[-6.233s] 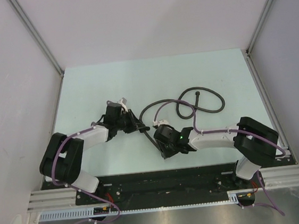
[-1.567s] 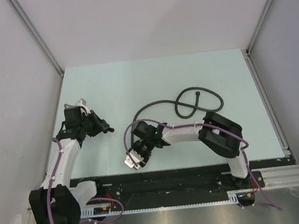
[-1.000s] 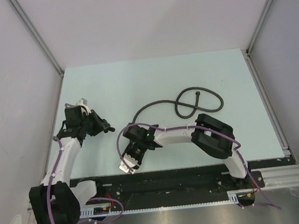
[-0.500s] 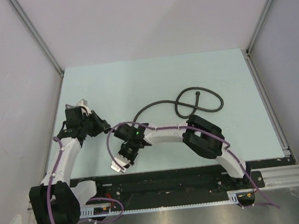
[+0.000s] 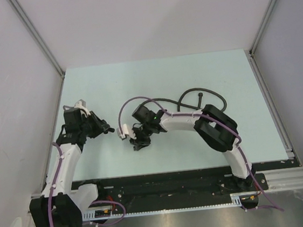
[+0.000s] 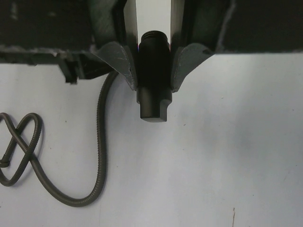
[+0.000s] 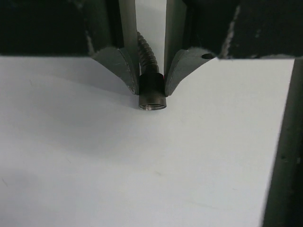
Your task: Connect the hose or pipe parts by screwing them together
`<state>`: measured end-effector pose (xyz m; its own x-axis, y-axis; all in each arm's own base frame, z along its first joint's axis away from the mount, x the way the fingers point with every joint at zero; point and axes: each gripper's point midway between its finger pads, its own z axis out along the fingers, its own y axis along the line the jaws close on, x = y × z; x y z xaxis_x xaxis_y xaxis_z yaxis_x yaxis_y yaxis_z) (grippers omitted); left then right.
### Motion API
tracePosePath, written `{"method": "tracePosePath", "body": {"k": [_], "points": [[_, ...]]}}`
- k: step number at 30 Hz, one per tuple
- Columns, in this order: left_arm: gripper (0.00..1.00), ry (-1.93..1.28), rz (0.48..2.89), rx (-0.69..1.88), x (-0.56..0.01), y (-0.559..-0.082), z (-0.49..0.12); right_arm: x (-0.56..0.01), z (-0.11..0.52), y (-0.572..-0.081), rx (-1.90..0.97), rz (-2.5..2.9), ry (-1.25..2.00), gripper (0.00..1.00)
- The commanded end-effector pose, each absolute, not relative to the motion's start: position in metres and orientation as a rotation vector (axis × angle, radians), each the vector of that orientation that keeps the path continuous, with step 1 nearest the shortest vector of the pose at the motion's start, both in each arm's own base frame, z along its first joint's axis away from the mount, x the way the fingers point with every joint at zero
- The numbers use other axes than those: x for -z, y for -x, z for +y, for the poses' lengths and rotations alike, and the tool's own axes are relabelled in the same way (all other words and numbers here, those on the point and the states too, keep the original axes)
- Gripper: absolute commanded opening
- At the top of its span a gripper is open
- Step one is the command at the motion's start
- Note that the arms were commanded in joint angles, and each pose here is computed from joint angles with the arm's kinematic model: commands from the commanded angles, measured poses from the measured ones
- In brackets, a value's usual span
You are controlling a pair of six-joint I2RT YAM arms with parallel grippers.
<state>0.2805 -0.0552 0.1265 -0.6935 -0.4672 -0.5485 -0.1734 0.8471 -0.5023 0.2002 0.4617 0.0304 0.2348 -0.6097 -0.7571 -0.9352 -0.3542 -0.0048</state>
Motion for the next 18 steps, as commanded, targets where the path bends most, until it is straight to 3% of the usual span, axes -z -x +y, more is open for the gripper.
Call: {"method": "tracePosePath", "body": {"k": [1,6,10,18], "points": [[0.0,0.442,2.194,0.542,-0.158,-0.288,-0.052,-0.085,0.459,-0.248,-0.767,1.644,1.698,0.0],[0.0,0.392,2.145,0.682,-0.18,-0.28,-0.071,-0.155,0.452,-0.287,-0.597,1.575,1.477,0.0],[0.0,0.253,2.03,0.826,-0.229,-0.273,-0.093,-0.215,0.434,-0.306,-0.489,1.474,1.388,0.0],[0.0,0.141,1.908,1.095,-0.282,-0.258,-0.126,-0.246,0.413,-0.311,-0.441,1.514,1.268,0.0]]}}
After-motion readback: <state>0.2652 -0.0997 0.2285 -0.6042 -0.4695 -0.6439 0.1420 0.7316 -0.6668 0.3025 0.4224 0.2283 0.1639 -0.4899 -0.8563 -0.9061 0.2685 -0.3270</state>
